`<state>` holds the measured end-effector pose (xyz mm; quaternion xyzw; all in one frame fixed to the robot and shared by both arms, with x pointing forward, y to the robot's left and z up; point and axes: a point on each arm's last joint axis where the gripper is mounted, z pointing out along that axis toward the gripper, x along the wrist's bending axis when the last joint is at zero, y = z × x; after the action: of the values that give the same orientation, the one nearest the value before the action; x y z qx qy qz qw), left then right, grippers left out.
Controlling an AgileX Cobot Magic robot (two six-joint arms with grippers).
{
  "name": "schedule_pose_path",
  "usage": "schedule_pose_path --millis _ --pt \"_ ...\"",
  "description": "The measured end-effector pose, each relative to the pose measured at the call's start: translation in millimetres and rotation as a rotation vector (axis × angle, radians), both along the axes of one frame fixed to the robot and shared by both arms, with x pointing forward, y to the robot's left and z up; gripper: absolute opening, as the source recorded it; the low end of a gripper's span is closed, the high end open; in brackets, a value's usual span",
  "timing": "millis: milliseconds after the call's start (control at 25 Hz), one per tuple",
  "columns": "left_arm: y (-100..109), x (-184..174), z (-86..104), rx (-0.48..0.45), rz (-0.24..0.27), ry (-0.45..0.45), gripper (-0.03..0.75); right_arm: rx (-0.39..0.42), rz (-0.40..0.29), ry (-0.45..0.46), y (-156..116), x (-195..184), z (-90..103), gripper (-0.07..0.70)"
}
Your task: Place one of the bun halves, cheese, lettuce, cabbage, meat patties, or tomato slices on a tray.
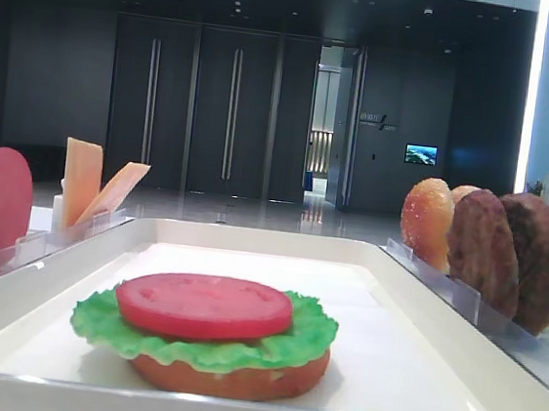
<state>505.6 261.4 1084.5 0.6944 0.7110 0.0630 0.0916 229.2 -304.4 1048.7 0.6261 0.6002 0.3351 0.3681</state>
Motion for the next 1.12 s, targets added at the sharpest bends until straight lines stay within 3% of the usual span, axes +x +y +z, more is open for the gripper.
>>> schedule_pose_path --millis 280,480,760,1120 --pt "46 -4 9.4 0.037 0.074 -0.036 0.558 0.0 0.0 0.0 0 0 0.0 0.537" --pt "63 -16 22.3 0.052 0.093 -0.078 0.557 0.0 0.0 0.0 0 0 0.0 0.537" --pt "59 -60 43.6 0.058 0.063 -0.183 0.557 0.0 0.0 0.0 0 0 0.0 0.537" --pt "48 -140 28.8 0.029 0.041 -0.263 0.557 0.0 0.0 0.0 0 0 0.0 0.537"
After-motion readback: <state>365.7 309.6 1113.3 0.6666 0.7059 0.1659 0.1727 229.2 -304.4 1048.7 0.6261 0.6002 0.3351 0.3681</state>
